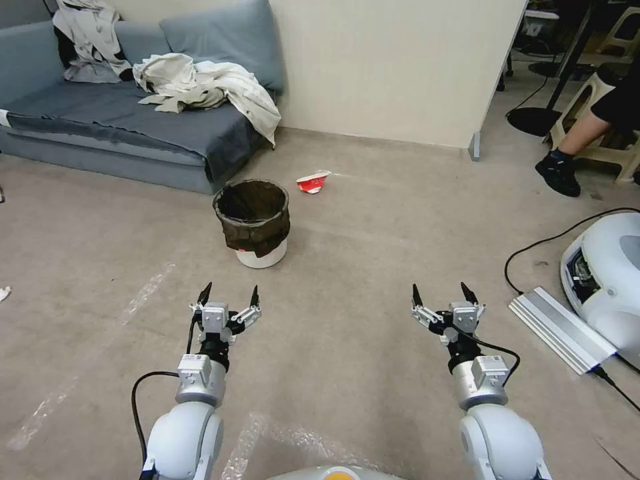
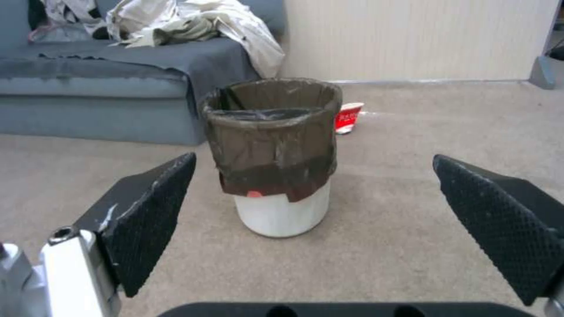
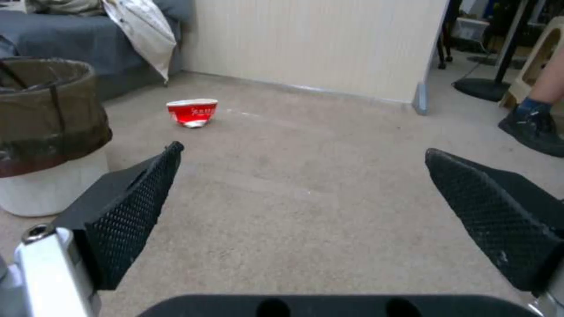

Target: Pick up the trash can from the floor.

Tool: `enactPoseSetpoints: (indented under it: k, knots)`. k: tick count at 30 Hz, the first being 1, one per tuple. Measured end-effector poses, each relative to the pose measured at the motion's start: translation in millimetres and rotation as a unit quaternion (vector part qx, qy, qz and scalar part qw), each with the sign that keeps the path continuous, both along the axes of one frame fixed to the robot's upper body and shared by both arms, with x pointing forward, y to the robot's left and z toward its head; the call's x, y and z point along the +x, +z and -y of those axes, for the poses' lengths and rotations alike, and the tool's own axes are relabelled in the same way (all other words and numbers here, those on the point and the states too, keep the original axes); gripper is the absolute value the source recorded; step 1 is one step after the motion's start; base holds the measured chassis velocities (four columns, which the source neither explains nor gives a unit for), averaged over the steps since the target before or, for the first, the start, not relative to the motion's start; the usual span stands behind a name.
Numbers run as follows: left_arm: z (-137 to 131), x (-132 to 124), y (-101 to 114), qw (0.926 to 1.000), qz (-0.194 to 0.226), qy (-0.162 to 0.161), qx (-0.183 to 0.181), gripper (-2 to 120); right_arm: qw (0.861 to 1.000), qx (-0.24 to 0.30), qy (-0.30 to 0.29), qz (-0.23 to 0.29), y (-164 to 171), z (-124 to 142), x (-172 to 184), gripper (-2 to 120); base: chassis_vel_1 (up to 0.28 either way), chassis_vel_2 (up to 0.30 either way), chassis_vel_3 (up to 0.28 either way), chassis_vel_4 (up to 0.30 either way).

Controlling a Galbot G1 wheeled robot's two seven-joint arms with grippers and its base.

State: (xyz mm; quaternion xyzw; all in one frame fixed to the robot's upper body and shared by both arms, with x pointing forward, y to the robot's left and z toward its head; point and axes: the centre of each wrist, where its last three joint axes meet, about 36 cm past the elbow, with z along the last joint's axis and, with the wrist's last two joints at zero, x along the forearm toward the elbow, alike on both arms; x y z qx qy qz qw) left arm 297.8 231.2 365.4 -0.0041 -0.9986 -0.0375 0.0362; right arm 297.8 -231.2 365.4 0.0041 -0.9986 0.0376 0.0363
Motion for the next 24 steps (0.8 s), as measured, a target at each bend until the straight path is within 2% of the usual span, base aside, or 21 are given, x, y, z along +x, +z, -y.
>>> enactPoseSetpoints:
  k: [24]
  knots:
    - [0.5, -1.7, 4.6, 1.0000, 0.004, 0.000, 0.000, 100, 1.000, -0.002, 0.001, 0.003, 3.6, -1.1, -0.6, 100, 0.000, 0.000, 0.000, 0.000]
